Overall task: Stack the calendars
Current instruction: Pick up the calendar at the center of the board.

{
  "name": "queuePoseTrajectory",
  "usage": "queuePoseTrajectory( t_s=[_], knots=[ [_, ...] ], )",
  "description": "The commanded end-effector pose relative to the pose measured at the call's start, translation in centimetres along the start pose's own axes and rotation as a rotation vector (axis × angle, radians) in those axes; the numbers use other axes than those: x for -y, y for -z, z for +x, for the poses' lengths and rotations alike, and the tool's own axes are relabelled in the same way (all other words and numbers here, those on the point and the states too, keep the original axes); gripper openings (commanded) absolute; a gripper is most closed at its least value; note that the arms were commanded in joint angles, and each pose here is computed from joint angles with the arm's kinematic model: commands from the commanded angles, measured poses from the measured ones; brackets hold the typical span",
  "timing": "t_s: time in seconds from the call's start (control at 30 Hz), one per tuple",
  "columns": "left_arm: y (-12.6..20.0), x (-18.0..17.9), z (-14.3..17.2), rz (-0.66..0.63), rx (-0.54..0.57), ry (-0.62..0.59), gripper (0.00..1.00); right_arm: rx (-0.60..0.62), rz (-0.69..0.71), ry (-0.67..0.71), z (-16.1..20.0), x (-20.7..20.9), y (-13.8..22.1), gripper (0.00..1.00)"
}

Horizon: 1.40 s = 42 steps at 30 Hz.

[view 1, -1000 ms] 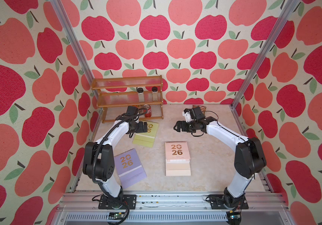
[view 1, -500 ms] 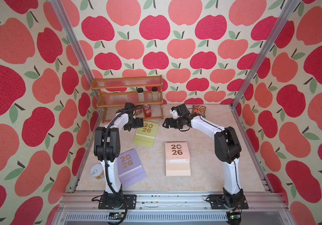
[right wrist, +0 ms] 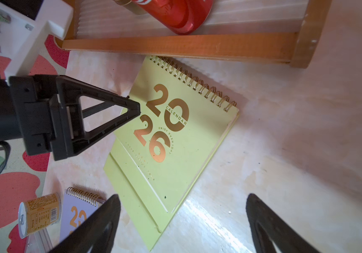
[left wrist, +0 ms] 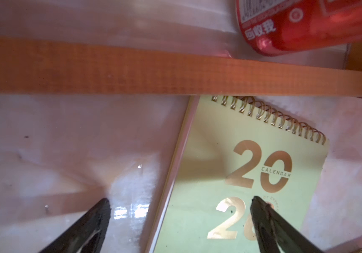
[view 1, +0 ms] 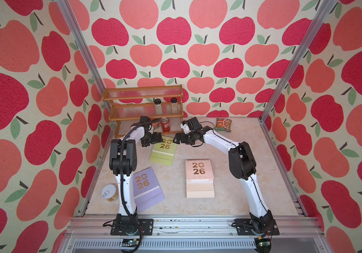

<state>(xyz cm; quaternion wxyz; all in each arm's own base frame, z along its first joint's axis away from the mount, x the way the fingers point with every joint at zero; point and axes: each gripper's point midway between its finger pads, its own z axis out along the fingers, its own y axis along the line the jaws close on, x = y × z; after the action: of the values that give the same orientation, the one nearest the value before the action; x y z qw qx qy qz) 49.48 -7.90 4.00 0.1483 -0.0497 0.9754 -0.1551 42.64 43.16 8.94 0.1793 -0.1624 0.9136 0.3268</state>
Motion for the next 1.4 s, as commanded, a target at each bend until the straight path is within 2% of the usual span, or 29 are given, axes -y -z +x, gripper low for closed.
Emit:
queuePoseTrajectory(
  t_s=[0.0,0.4,0.83,1.03,1.23,1.37],
  knots=[
    [-1.1,1.0,1.0,0.050,-0.049,0.012,0.97,-0.056,-0.007,-0.045,1.2,0.0,-1.3,0.91],
    [-2.5,3.6,3.4,0.122,-0.119,0.014,0.95,-0.117,-0.017,-0.090,2.9,-0.4,-3.8,0.90],
    [-1.9,6.2,5.1,0.307,-0.137,0.090,0.94,-0.144,-0.033,-0.145,3.5,0.0,-4.9,0.89],
    [-2.0,6.6,5.6,0.347,-0.145,0.108,0.93,-0.081,-0.172,-0.156,1.9,-2.2,-4.1,0.88],
    [-1.5,6.4,5.3,0.385,-0.134,0.131,0.93,0.004,-0.350,-0.149,-0.7,-5.9,-1.4,0.84],
    [-1.2,6.3,5.0,0.401,-0.125,0.133,0.93,0.015,-0.414,-0.137,-1.2,-7.6,-0.2,0.82]
  ],
)
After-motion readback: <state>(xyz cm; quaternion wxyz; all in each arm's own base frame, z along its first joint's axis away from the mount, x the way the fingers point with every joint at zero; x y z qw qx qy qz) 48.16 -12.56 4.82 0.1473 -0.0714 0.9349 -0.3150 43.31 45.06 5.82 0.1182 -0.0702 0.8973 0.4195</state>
